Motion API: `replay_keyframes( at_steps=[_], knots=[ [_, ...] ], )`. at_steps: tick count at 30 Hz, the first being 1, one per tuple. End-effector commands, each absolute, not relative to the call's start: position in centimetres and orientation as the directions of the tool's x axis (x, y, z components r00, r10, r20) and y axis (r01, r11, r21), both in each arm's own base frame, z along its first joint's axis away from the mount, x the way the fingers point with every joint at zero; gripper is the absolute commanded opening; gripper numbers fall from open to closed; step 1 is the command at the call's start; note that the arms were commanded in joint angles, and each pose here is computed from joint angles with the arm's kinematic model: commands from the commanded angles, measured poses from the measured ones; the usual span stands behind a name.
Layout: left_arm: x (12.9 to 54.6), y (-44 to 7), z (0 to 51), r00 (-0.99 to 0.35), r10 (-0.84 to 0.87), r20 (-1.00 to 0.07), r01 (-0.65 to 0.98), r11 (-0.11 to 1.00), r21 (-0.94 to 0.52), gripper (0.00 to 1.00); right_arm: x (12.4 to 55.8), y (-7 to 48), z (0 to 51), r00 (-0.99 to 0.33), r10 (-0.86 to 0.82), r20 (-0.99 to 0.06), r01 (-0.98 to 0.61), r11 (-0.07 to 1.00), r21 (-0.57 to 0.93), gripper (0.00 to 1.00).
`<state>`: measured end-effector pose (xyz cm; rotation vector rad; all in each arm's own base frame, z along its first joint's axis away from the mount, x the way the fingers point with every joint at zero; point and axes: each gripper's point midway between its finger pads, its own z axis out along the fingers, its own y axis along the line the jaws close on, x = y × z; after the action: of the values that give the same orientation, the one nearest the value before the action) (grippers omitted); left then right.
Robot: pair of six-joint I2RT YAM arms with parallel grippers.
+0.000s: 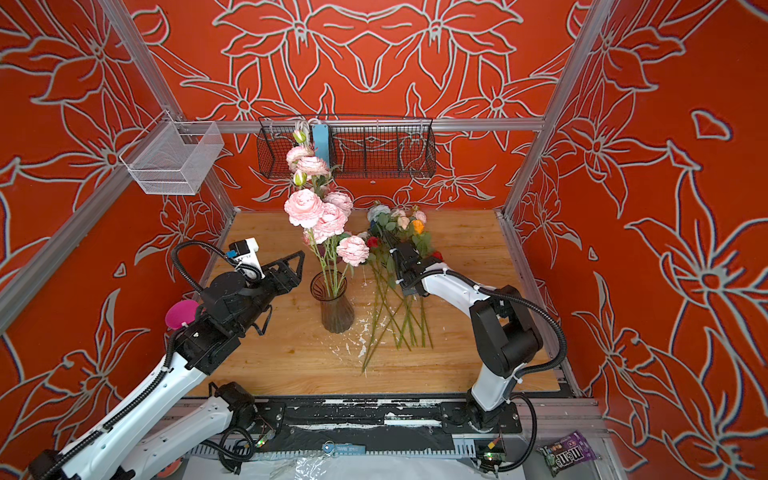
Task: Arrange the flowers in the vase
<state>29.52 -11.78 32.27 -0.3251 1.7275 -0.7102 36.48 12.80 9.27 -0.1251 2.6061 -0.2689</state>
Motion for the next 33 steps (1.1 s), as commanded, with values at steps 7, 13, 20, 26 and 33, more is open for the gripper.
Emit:
replay_keyframes(
  at_steps=[7,13,20,26,33],
  knots=[
    [29.3,-11.7,34.3,-0.247,-0.585,-0.772,0.185,0.754,-0.631,0.82,33.1,15.0,10.8,-0.812,0.268,-0.519,0.166,0.958,0.235,0.33],
    [29.4,-11.8,34.1,-0.251,-0.583,-0.773,0.181,0.756,-0.629,0.82,33.4,14.6,8.8,-0.778,0.408,-0.478,0.291,0.908,0.301,0.37],
    [29.2,-11.6,34.4,-0.241,-0.586,-0.774,0.182,0.756,-0.629,0.82,34.2,15.5,6.4,-0.803,0.46,-0.38,0.331,0.873,0.358,0.37],
    [29.0,-11.5,34.7,-0.234,-0.589,-0.774,0.189,0.753,-0.63,0.82,35.0,15.6,5.3,-0.807,0.481,-0.343,0.341,0.853,0.395,0.26],
    [29.0,-11.5,34.8,-0.231,-0.589,-0.774,0.193,0.752,-0.63,0.82,35.2,15.3,4.3,-0.817,0.479,-0.321,0.35,0.855,0.383,0.19]
  ],
)
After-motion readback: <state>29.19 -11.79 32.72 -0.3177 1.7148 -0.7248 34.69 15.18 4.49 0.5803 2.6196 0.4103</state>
